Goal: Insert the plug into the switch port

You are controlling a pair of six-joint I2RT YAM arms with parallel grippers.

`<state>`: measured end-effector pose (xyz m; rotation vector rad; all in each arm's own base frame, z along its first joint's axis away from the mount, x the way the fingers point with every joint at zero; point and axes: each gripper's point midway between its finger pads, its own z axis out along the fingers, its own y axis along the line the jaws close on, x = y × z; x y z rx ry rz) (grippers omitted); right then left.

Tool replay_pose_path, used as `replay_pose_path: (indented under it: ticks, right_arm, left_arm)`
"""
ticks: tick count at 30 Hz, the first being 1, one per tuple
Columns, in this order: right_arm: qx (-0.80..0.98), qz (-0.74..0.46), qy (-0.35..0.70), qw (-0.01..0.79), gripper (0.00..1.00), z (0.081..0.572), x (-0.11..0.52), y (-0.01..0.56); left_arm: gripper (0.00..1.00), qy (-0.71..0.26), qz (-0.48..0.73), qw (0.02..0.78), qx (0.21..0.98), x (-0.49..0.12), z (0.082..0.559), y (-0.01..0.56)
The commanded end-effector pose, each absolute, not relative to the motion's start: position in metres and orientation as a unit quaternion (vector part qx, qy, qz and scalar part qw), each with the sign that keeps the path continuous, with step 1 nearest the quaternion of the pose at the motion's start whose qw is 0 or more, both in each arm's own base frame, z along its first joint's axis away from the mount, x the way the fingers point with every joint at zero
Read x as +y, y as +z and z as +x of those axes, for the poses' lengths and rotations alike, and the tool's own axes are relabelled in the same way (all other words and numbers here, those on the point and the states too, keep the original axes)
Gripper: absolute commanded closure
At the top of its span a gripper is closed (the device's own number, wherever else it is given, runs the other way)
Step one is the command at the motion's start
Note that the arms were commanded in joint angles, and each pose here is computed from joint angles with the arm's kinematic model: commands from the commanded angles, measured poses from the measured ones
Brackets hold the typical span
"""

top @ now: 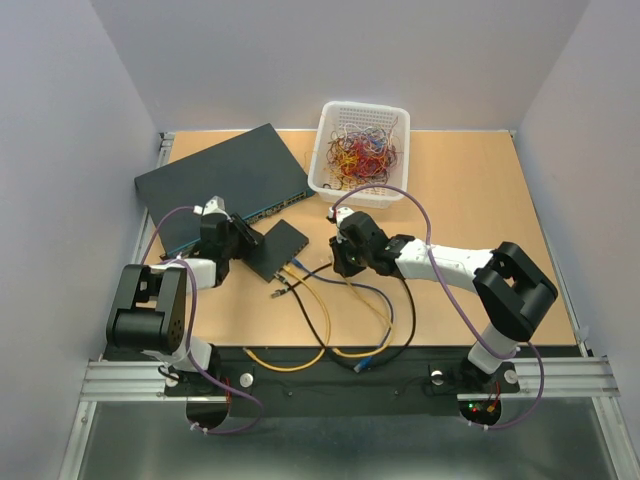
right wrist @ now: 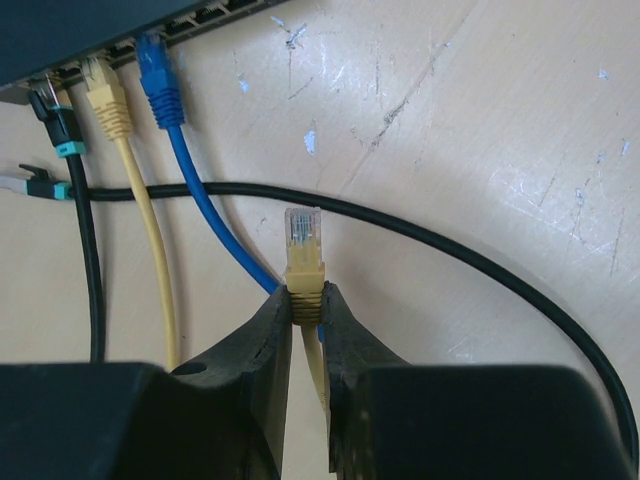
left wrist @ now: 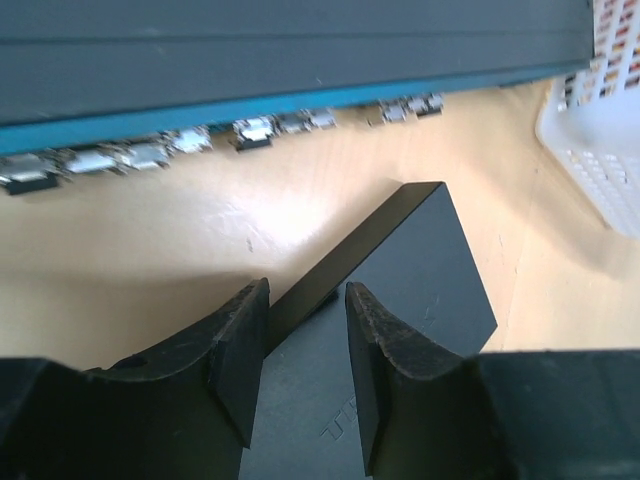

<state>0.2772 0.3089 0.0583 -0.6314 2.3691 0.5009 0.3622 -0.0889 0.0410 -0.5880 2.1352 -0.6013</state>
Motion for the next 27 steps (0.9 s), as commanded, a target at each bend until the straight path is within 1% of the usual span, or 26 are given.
replay_pose_path:
  ticks: [1,4,8,13,27]
  right_arm:
    - [0.883,-0.265,0.214,0.324,1.00,0.280,0.327,0.070]
    - [0.877,-0.279,0.218,0.325,1.00,0.286,0.337,0.075]
    - [0.882,-0.299,0.203,0.303,1.00,0.296,0.348,0.060]
    - [0.889,-0.311,0.184,0.281,1.00,0.295,0.351,0.041]
    - [0.898,-0.302,0.147,0.284,1.00,0.306,0.345,0.027]
  left_arm:
    - [0.53,-0.262,-0.192,0.393,0.860,-0.109,0.355,0.050]
    - [0.53,-0.270,-0.182,0.387,0.863,-0.117,0.349,0.050]
    - [0.53,-0.281,-0.169,0.378,0.866,-0.128,0.342,0.050]
    - [0.53,-0.288,-0.152,0.375,0.868,-0.143,0.335,0.051]
    - [0.53,-0.279,-0.137,0.373,0.874,-0.147,0.343,0.044]
